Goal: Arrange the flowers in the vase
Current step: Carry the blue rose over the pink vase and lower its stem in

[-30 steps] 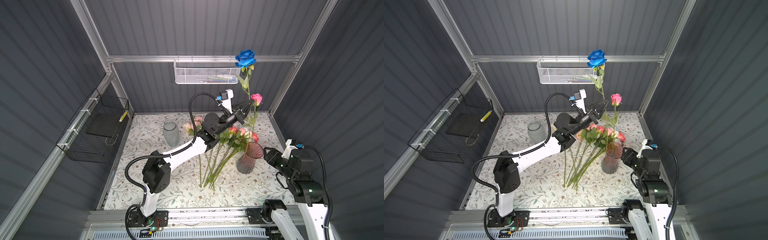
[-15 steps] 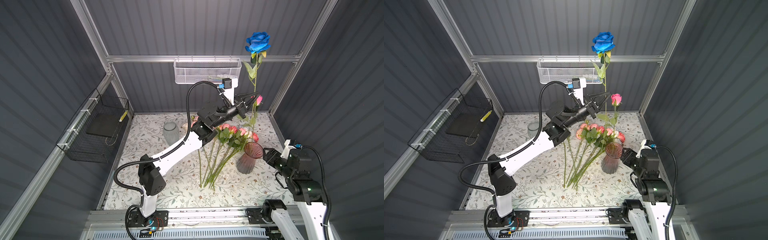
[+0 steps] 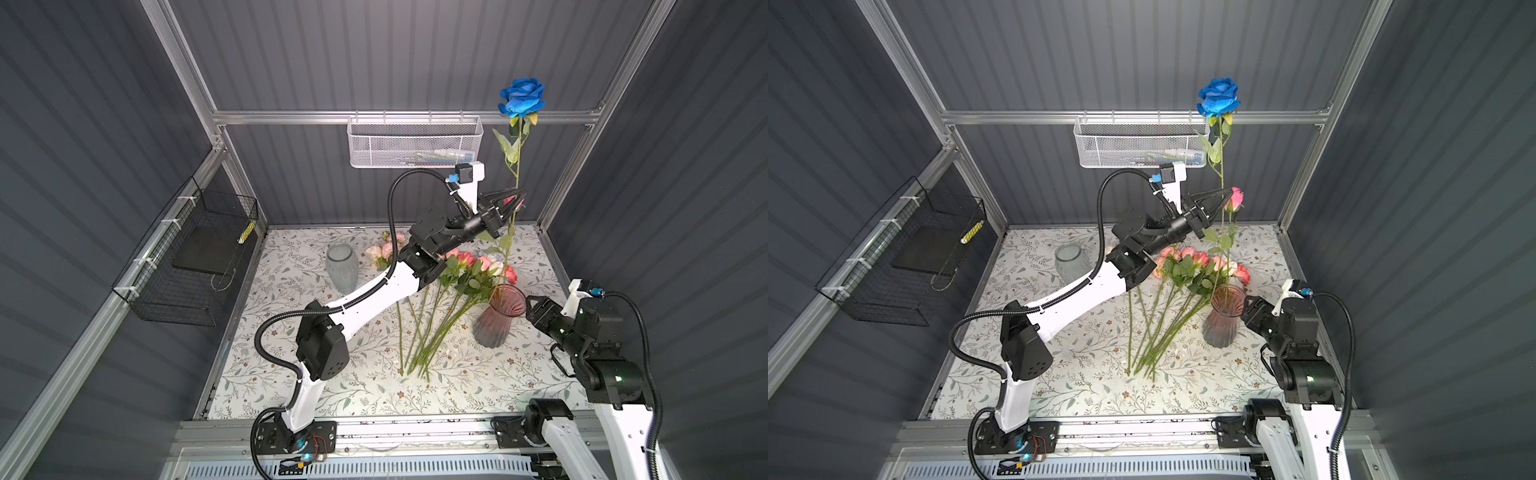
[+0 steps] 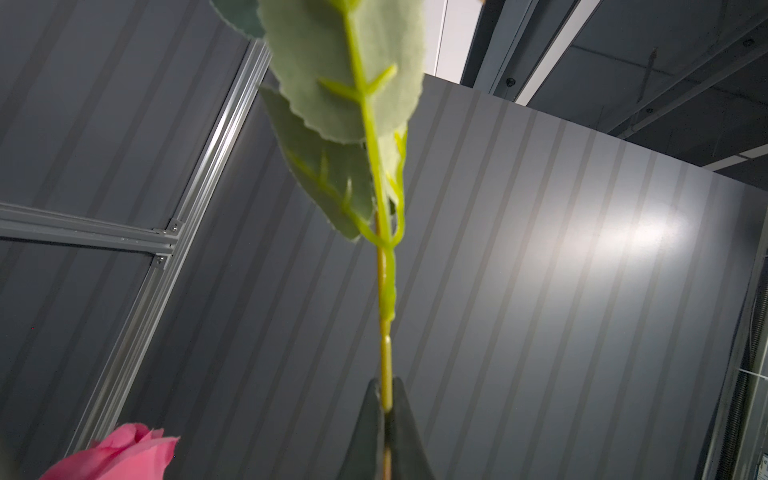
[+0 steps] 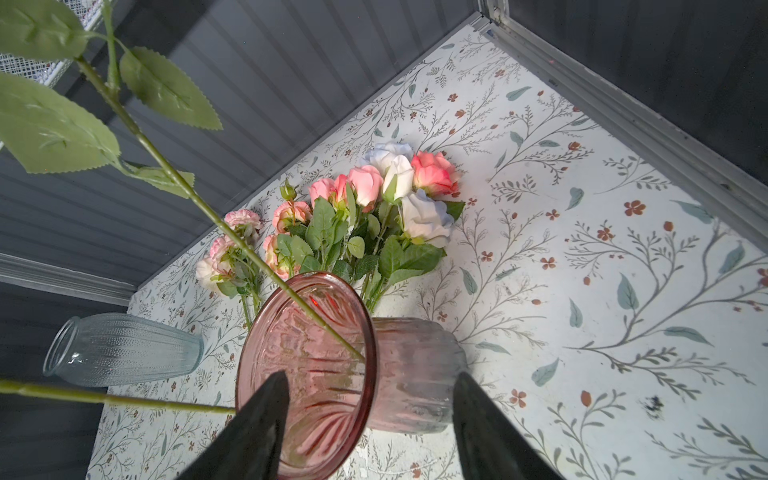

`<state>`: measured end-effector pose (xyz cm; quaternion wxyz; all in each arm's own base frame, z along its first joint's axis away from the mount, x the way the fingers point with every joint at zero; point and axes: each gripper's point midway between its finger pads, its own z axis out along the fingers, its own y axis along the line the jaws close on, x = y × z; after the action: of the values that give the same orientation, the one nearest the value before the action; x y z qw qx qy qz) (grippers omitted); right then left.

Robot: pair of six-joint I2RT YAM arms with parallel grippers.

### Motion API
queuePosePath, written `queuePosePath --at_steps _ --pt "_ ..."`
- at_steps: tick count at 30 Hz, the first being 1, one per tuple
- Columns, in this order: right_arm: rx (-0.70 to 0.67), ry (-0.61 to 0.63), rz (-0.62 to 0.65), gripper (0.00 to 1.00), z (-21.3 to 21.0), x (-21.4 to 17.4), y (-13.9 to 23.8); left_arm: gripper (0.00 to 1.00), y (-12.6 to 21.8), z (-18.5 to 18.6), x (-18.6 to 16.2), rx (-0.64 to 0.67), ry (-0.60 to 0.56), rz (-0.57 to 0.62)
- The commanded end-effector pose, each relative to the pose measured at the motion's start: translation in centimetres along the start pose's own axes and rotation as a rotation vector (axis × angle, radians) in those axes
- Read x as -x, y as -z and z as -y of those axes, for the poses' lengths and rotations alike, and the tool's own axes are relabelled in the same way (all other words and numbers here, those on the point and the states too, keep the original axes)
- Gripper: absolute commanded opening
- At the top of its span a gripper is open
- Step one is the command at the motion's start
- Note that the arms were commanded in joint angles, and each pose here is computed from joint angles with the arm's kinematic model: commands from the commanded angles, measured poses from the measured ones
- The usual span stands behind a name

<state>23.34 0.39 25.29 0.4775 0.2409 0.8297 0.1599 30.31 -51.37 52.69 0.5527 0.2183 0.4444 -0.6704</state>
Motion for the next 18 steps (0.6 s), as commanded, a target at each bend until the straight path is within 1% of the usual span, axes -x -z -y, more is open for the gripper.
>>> queuePosePath --at_steps 1,4,7,8,11,15,18 --pt "-0.010 0.018 0.005 0.64 0.1 0.1 -0.1 0.00 -0.5 2.4 2.7 -0.073 0.000 0.069" --pt "-0.008 0.020 0.004 0.64 0.1 0.1 0.0 0.00 -0.6 2.6 2.9 -0.080 0.002 0.064" --pt "-0.010 0.017 0.005 0.64 0.2 0.1 -0.1 0.00 -0.8 3.1 3.5 -0.070 -0.021 0.041" --pt "-0.007 0.015 0.005 0.65 0.1 0.1 -0.1 0.00 -0.8 3.9 3.5 -0.093 -0.028 0.012" --pt "-0.001 0.012 0.001 0.64 -0.1 0.1 -0.2 0.00 -0.8 5.0 4.1 -0.101 -0.051 -0.019" --pt "0.013 0.002 0.001 0.64 -0.3 0.2 -0.3 0.00 -0.7 4.8 4.0 -0.098 -0.038 -0.021" --pt "0.012 0.000 0.000 0.64 -0.3 0.1 -0.2 0.00 -0.9 4.2 3.2 -0.095 -0.021 -0.027"
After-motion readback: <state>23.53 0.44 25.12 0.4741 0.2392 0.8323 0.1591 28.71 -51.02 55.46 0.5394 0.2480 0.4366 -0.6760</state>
